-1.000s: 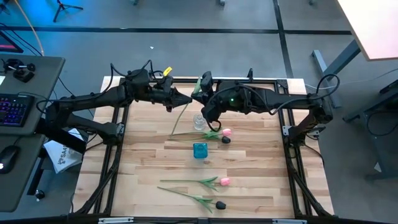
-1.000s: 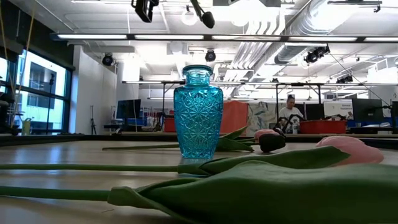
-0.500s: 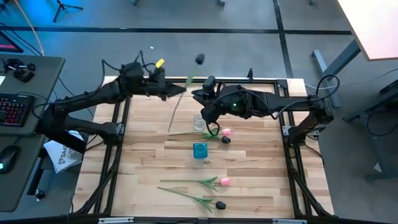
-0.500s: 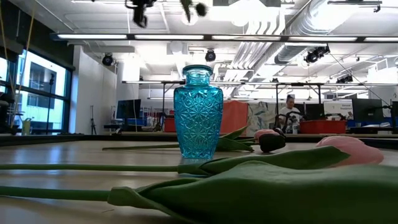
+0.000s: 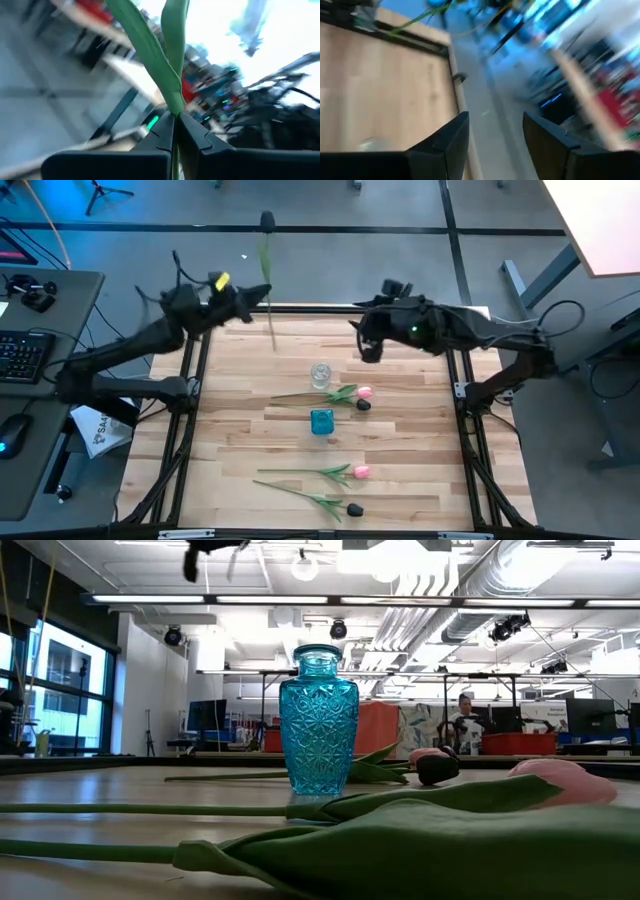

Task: Sort flowers into vase by color
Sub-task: Put the top black flower into the transparent vase

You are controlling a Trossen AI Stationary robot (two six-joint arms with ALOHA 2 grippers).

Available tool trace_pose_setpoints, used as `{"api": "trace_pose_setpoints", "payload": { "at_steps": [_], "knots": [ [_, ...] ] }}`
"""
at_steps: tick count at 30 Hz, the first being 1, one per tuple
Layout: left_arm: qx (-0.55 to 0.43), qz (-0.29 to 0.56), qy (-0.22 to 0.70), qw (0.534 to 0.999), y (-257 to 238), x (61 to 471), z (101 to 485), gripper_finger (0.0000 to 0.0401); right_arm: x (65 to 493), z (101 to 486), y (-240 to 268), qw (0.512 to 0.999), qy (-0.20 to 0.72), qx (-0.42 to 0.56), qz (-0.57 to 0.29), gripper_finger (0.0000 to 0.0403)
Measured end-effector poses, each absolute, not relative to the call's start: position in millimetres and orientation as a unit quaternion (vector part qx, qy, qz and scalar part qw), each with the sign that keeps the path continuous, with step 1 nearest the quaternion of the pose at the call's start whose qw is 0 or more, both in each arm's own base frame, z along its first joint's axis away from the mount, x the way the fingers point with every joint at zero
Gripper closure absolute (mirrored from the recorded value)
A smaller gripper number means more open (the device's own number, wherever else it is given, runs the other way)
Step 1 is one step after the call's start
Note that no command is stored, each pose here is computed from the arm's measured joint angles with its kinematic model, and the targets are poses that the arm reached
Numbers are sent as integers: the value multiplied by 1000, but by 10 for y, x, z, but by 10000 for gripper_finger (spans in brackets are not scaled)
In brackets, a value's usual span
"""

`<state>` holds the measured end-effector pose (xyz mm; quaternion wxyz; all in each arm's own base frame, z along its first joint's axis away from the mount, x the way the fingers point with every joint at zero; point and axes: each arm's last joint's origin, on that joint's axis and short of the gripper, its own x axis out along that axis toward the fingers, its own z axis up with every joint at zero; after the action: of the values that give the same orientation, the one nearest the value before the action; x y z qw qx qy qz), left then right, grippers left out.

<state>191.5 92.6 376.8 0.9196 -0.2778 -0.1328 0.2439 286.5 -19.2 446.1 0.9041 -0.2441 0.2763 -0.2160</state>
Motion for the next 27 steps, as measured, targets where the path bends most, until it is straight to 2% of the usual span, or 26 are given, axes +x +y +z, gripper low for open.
{"api": "trace_pose_setpoints", "payload": {
  "at_steps": [4,7,9,12,15,22,27],
  "knots": [
    [-255,201,-196,925,900,2139,3161,401,2585,4487,-238,915,298,-156,-222,222],
    [-267,193,-201,922,888,2231,2642,401,2434,4538,-210,920,291,-117,-234,222],
    [-232,175,-207,934,834,2278,2465,401,2360,4584,-182,925,276,-98,-242,222],
    [-160,162,-189,955,755,2414,2302,401,2285,4644,-163,927,254,-86,-264,222],
    [-119,162,-199,959,750,2586,2297,401,2262,4657,-162,921,249,-87,-287,222],
    [-94,129,-210,965,820,2936,2370,401,2270,4648,-161,921,244,-65,-296,222],
    [-93,132,-176,971,861,3031,2188,401,2267,4635,-161,920,248,-59,-298,222]
  ]
}}
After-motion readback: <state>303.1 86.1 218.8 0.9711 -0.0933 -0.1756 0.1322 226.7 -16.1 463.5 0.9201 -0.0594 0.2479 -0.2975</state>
